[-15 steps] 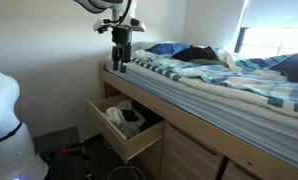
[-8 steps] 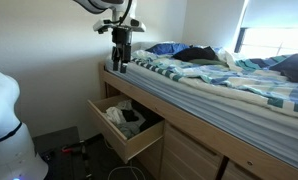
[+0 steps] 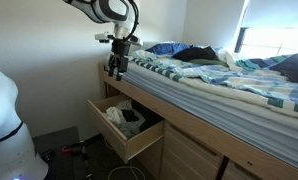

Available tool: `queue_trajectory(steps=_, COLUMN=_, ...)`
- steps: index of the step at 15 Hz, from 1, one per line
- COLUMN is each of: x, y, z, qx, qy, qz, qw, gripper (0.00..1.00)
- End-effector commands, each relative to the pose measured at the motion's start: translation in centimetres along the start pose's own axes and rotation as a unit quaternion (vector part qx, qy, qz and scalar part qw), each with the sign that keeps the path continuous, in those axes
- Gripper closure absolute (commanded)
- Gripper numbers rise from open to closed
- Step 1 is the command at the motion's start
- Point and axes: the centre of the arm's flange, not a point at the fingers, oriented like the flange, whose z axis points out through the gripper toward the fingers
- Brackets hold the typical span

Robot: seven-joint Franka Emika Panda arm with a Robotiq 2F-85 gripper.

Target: Close the top left drawer

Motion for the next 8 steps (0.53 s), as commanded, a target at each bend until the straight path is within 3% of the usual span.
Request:
queue_trajectory(steps=1, x=0.82, y=-2.40, z=1.28, qx=0.015, qy=-0.021, qz=-0.026, qw=0.9993, gripper=0.00)
queue_trajectory(steps=8, x=0.97, y=-2.22, z=1.66, qx=0.008, qy=-0.023, qz=-0.022, qw=0.9995, gripper=0.00)
